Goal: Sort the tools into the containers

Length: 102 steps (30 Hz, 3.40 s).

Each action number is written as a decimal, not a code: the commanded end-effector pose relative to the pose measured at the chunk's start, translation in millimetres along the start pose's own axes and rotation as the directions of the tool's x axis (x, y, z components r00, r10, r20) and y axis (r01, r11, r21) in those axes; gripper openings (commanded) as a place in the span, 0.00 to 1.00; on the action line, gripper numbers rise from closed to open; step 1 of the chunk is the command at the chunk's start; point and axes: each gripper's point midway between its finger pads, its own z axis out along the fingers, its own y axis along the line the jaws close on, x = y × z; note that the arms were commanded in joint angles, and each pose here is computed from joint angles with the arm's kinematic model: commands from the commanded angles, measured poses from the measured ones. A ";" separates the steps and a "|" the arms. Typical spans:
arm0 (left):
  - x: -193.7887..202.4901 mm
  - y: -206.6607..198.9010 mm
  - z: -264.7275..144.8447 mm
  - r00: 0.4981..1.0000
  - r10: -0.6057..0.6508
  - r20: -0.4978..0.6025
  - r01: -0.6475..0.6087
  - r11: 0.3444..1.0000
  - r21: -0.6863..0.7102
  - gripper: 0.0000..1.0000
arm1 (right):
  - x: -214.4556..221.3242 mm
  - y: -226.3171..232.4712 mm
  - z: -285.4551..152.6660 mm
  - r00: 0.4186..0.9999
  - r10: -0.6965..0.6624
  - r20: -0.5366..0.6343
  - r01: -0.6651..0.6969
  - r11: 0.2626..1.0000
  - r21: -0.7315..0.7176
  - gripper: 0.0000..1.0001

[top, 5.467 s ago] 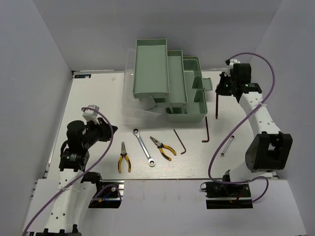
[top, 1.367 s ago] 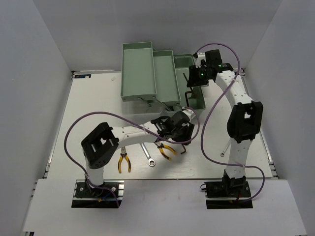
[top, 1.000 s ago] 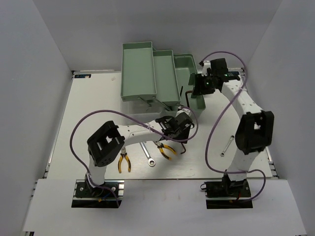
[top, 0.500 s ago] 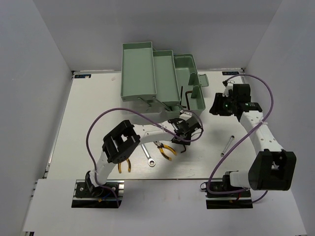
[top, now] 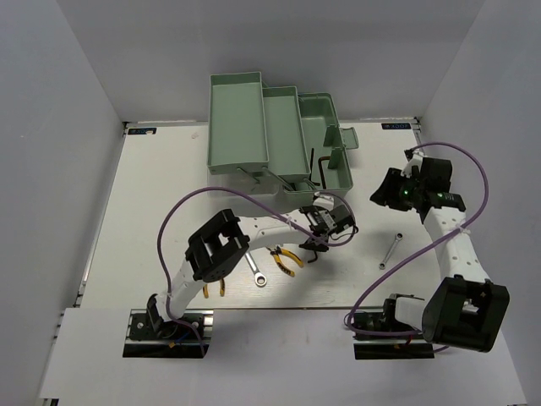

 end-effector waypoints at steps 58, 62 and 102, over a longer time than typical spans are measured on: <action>-96.4 -65.5 -142.0 0.953 0.123 0.278 -0.189 0.955 0.227 0.00 | -12.1 -35.9 -42.1 0.972 0.126 0.197 -0.133 0.991 0.022 0.63; -136.3 -72.4 -176.9 0.928 0.078 0.363 -0.190 0.940 0.284 0.00 | -9.7 -41.7 -42.9 0.971 0.135 0.196 -0.145 0.989 0.039 0.62; -331.0 10.2 -84.1 0.748 -0.143 0.648 -0.015 0.973 0.232 0.71 | 26.8 -47.6 -35.1 0.997 0.045 0.066 -0.044 0.999 -0.023 0.91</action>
